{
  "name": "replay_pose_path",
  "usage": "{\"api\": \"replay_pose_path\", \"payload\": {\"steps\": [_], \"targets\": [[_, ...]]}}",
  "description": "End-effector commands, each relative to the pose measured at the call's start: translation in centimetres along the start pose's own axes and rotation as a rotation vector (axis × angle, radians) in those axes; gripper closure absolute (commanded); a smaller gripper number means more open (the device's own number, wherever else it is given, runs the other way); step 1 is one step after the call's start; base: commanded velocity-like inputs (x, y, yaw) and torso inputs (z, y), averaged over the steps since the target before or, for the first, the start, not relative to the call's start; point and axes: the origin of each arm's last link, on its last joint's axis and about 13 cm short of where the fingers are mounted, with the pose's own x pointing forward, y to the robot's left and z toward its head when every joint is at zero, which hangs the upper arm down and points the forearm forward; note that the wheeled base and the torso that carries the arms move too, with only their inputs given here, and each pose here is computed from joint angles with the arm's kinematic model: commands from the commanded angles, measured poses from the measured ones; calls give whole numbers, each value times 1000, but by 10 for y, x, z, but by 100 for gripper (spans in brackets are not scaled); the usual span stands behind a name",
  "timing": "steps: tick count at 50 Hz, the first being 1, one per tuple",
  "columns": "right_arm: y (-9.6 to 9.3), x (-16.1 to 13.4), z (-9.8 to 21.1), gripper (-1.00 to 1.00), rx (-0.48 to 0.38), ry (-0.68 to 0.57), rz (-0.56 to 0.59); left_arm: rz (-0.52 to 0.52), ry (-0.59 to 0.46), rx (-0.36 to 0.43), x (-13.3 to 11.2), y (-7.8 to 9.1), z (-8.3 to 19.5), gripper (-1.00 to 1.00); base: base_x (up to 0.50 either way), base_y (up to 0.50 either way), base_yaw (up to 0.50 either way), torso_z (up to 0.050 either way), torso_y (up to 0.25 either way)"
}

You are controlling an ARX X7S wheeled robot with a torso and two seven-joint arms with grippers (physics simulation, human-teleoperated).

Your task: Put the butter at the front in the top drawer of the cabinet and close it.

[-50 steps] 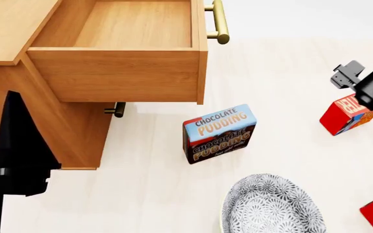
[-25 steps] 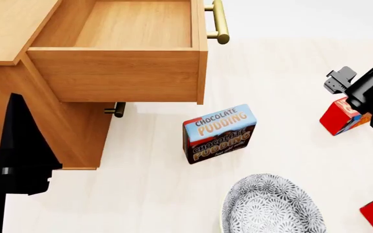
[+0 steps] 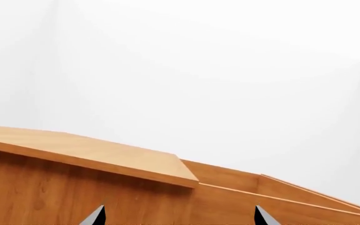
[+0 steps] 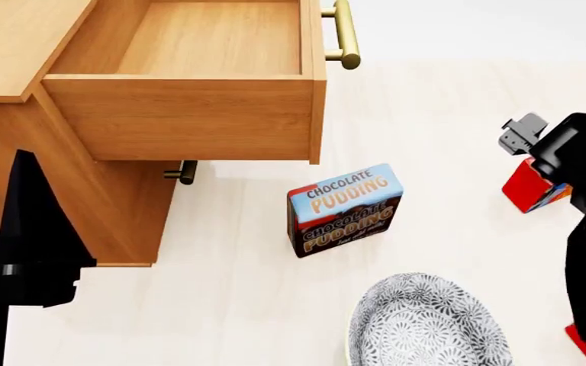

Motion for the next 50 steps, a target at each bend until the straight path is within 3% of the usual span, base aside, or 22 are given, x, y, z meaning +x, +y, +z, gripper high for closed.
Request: {"api": "replay_pose_path", "payload": {"steps": [1, 50], "targets": [[0, 3, -6, -100, -7, 15, -7, 1, 4, 0, 0, 0, -1, -100, 0, 0, 0, 0, 0], [2, 7, -27, -100, -41, 67, -3, 9, 19, 10, 1, 3, -6, -100, 0, 0, 0, 0, 0]]}}
